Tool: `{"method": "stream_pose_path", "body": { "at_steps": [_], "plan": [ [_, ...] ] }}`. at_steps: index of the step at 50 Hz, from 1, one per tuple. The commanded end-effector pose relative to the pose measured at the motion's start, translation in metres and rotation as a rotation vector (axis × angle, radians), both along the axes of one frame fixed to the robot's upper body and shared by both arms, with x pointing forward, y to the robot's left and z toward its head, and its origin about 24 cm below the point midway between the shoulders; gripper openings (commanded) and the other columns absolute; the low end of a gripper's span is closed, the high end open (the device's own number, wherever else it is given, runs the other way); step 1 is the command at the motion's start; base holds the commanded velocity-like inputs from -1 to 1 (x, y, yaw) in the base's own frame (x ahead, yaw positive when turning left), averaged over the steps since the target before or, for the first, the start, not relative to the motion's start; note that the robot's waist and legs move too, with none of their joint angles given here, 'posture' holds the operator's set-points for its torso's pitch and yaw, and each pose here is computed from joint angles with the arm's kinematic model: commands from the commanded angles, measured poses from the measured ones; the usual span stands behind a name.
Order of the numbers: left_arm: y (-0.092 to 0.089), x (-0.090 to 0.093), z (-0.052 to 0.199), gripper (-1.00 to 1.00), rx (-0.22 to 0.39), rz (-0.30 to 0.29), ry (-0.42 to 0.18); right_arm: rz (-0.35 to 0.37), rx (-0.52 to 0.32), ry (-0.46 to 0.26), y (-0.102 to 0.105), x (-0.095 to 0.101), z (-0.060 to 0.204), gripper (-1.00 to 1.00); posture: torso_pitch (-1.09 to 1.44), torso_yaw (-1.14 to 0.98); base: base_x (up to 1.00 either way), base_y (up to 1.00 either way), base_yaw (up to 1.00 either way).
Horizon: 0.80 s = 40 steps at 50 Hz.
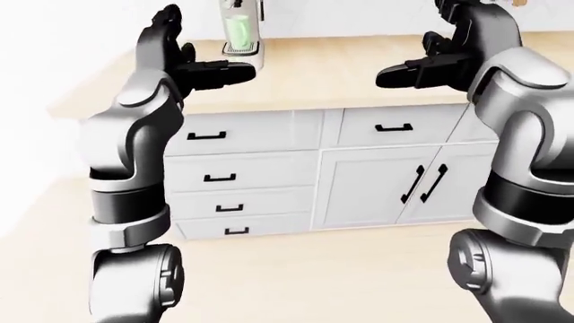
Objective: Press the button on the coffee machine to serve coffee.
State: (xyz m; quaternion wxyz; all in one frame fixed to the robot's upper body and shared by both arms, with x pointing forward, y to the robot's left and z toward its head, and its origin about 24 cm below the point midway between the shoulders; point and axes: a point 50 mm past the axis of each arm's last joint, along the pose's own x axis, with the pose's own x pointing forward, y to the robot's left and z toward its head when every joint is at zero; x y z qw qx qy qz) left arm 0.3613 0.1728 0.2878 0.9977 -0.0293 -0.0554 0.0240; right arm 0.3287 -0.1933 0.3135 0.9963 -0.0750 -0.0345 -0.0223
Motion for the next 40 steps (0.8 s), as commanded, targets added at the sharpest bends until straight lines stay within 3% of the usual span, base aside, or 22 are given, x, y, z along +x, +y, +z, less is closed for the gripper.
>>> {"method": "stream_pose_path", "body": {
  "at_steps": [1,31,40],
  "plan": [
    [0.006,-0.008,0.026,1.00,-0.005,0.022,-0.113,0.019,-0.012,-0.103,0.005,-0.007,0.020,1.00,0.00,0.00,0.18,0.32,0.00],
    [0.005,-0.010,0.027,1.00,-0.007,0.024,-0.114,0.042,-0.014,-0.097,0.008,-0.008,0.020,1.00,0.00,0.00,0.21,0.29,0.00],
    [0.023,-0.005,0.023,1.00,-0.007,0.050,-0.114,0.037,0.004,-0.101,0.002,-0.001,0.021,1.00,0.00,0.00,0.23,0.25,0.00]
  ]
}}
